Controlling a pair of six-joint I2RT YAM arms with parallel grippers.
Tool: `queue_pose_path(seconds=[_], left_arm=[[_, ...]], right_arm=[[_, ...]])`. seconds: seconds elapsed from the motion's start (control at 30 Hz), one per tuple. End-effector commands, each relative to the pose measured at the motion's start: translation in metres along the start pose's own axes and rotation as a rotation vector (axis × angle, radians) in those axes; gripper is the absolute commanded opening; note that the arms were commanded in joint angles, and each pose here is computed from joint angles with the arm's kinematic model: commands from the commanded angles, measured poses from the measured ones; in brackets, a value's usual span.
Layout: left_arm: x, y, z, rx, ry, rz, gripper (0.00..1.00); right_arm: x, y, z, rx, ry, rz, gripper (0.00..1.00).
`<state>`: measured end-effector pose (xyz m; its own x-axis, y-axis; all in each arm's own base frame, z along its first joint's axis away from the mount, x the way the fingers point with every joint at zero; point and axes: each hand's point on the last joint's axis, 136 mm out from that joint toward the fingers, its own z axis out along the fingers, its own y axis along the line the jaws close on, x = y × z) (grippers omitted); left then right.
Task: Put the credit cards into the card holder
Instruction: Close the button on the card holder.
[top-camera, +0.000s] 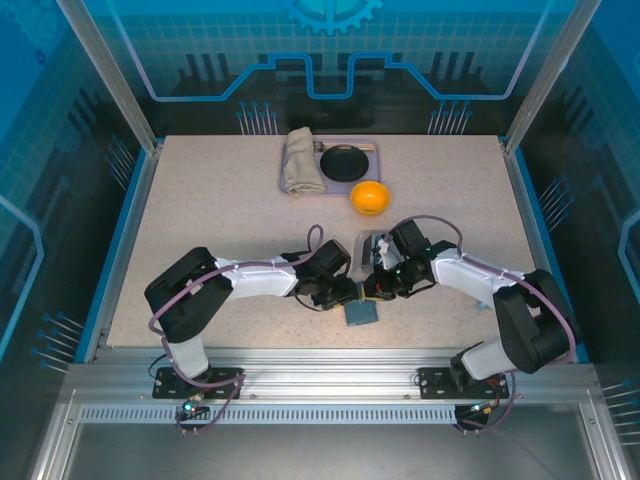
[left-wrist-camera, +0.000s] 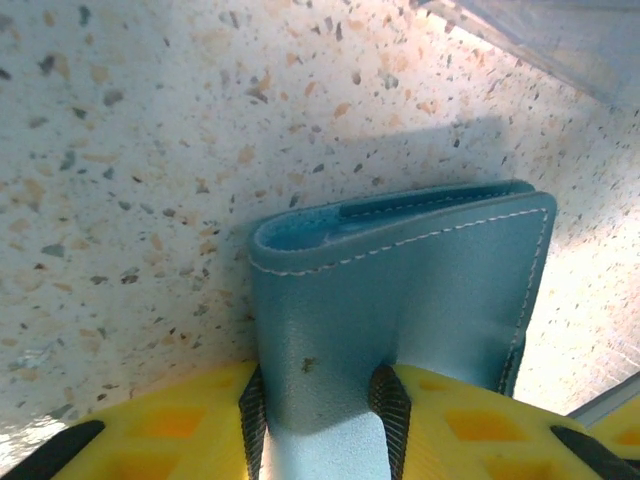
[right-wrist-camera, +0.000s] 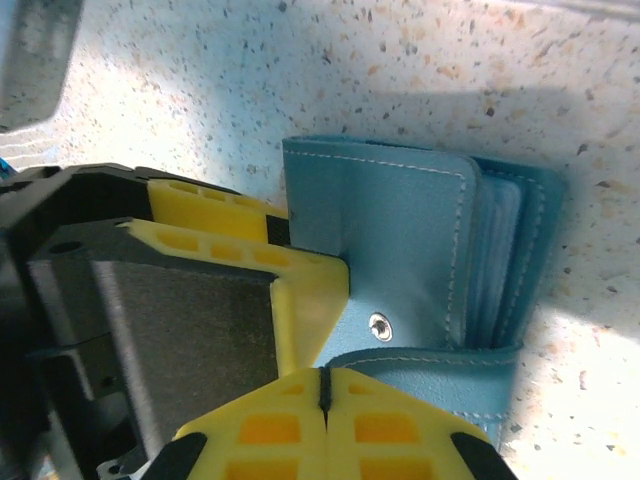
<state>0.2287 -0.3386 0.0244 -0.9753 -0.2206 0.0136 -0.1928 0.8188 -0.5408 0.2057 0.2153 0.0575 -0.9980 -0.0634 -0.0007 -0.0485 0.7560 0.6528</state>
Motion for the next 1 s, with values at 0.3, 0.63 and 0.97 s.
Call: queue_pose_path(seconds=[0.3,0.63,0.97], left_arm=[[0.007,0.001,0.006,0.022,0.02,-0.014,0.31],[0.007,0.001,0.007,0.022,0.021,-0.019,0.3],[0.007,0.0,0.006,0.027,0.022,-0.017,0.3]], right_arm=[[-0.001,-0.01,0.012,0.055,-0.003,0.025,0.0],[0.005,-0.019,0.019,0.102,0.029,0.036,0.0],[0.003,-0.04,0.021,0.21,-0.008,0.068,0.0]])
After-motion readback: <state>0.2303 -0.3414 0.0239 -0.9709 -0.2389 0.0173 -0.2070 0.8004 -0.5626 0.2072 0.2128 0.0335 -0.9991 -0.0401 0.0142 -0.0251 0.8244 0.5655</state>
